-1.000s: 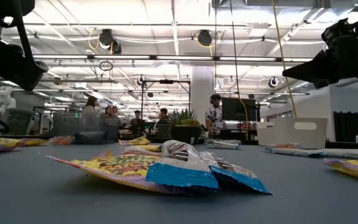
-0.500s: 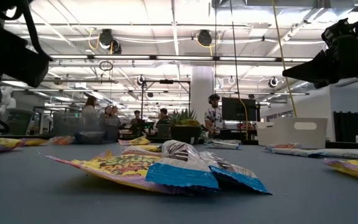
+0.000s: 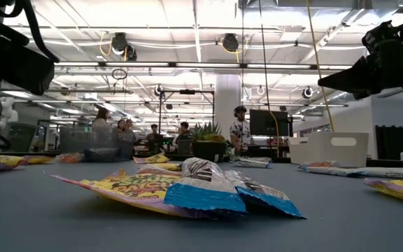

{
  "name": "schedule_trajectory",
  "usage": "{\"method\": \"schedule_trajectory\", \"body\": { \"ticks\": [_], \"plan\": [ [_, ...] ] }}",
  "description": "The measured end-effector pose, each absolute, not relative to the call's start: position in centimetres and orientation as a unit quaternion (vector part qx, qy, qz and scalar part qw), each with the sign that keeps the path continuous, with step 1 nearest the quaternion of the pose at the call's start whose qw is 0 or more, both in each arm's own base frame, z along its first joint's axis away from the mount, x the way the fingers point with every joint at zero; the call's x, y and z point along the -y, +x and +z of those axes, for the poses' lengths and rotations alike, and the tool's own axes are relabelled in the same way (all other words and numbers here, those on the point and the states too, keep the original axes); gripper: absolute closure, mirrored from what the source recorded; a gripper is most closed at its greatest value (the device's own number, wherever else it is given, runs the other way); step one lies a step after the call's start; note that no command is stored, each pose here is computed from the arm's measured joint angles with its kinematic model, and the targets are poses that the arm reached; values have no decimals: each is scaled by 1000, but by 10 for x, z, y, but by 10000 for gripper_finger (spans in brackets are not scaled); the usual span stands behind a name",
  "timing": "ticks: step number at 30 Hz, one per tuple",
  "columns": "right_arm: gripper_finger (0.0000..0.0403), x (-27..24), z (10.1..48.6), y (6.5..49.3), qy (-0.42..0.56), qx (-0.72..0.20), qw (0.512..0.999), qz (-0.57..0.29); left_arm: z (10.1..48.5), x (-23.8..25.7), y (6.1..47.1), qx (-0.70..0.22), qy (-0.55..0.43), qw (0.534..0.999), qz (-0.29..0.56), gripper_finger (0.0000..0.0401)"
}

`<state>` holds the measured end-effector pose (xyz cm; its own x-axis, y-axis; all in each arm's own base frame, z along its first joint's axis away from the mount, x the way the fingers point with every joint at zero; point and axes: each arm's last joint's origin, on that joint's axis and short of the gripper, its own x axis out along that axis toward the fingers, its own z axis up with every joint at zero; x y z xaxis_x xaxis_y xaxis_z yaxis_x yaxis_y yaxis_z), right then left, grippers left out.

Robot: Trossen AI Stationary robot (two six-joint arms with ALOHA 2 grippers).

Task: Sort candy
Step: Put the middle left white chocolate bar into the transparent black bin

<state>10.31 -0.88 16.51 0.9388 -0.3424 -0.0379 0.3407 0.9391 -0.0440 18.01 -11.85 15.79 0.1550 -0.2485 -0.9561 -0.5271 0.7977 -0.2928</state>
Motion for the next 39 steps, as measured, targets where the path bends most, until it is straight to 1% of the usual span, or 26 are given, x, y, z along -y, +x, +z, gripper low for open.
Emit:
{"method": "schedule_trajectory", "body": {
  "ticks": [2,4,8,12,16,21,25,30,35,39],
  "plan": [
    [403,9,165,103,-18,-23,984,-173,158,119,180,-643,-301,698,99,168],
    [403,9,165,103,-18,-23,984,-173,157,120,179,-644,-296,699,96,161],
    [403,9,165,103,-18,-23,984,-173,150,123,180,-653,-262,705,93,163],
    [403,9,165,103,-18,-23,984,-173,141,125,182,-666,-245,698,99,176],
    [403,9,165,103,-18,-22,984,-173,137,129,181,-672,-222,701,90,205],
    [403,9,165,103,-18,-22,984,-173,146,132,185,-677,-200,704,74,266],
    [403,9,165,103,-19,-22,984,-173,167,136,195,-672,-148,724,51,316],
    [403,9,165,103,-18,-22,984,-173,196,129,207,-656,-60,750,64,364],
    [403,9,165,103,-19,-22,984,-173,215,106,222,-645,-5,759,88,395],
    [403,9,165,103,-18,-23,984,-173,225,80,230,-640,9,764,85,397]
  ]
}}
